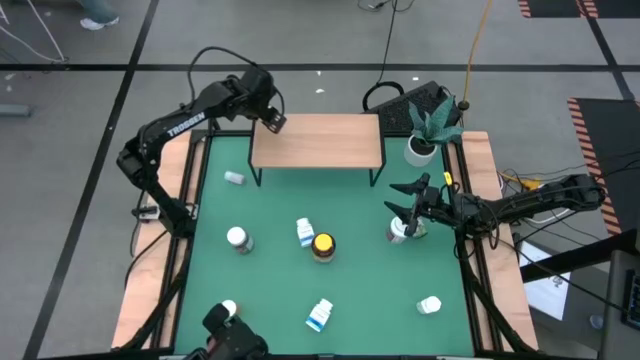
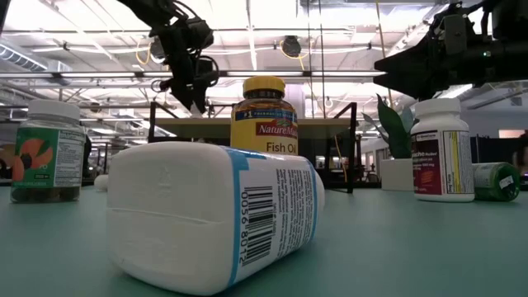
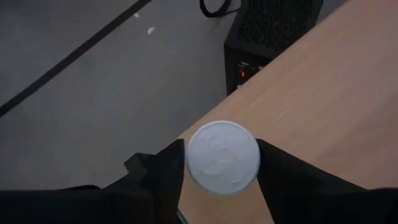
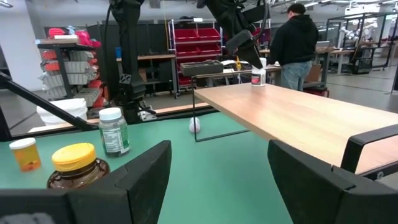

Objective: Pick and place medicine bottles onto shelf by color
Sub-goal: Put the small white medicine bottle on the shelf, then put the left green medicine bottle on the shelf

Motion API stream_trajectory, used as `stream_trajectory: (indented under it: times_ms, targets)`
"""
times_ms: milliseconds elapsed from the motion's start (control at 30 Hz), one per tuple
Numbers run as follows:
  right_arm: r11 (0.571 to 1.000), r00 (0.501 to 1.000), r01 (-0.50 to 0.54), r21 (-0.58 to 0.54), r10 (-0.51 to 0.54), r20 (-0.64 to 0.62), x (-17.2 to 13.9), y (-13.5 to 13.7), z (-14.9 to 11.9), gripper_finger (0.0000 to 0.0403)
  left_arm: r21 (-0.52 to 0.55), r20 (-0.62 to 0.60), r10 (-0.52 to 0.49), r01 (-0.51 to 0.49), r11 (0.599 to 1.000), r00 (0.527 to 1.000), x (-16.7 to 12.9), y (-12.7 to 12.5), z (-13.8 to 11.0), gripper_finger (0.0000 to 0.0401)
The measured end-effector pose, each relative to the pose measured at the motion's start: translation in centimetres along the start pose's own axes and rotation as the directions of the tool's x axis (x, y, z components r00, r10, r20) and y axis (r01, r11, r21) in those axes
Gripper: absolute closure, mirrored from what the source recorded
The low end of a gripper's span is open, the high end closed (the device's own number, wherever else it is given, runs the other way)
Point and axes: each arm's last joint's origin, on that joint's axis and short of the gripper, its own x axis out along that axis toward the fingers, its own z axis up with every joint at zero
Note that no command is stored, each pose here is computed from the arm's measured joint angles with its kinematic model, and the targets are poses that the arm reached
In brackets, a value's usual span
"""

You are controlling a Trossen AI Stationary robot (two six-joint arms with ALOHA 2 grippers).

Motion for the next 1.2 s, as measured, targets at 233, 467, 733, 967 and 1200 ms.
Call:
stream_trajectory:
  times_ms: [233, 467, 733, 967, 1200]
  targets:
    - [1.0, 1.0, 0.0, 0.005, 0.0, -0.001, 0.0, 0.0, 0.0, 0.014, 0.025, 0.028, -0.01, 0.009, 1.0, 1.0, -1.5, -0.2, -0.1, 0.0121]
    - [1.0, 1.0, 0.0, 0.006, 0.0, -0.008, 0.0, 0.0, -0.1, 0.014, 0.021, 0.061, -0.022, 0.02, 1.0, 0.998, -7.1, -0.7, -1.6, 0.0092]
    - [1.0, 1.0, 0.001, -0.01, -0.001, -0.02, 0.0, 0.0, -0.2, 0.014, 0.054, 0.122, -0.127, 0.122, 0.991, 0.984, -15.9, -3.6, -6.6, 0.0124]
    - [1.0, 0.999, 0.002, -0.005, -0.003, -0.049, 0.0, 0.0, -0.5, 0.014, 0.131, 0.133, -0.422, 0.406, 0.905, 0.897, -16.9, -8.8, -15.2, 0.0146]
    - [0.993, 0.993, -0.116, 0.031, 0.117, -0.03, 0.0, 0.3, -0.3, 0.014, 0.191, -0.075, -0.534, 0.537, 0.822, 0.842, -15.2, -12.1, -23.0, 0.0164]
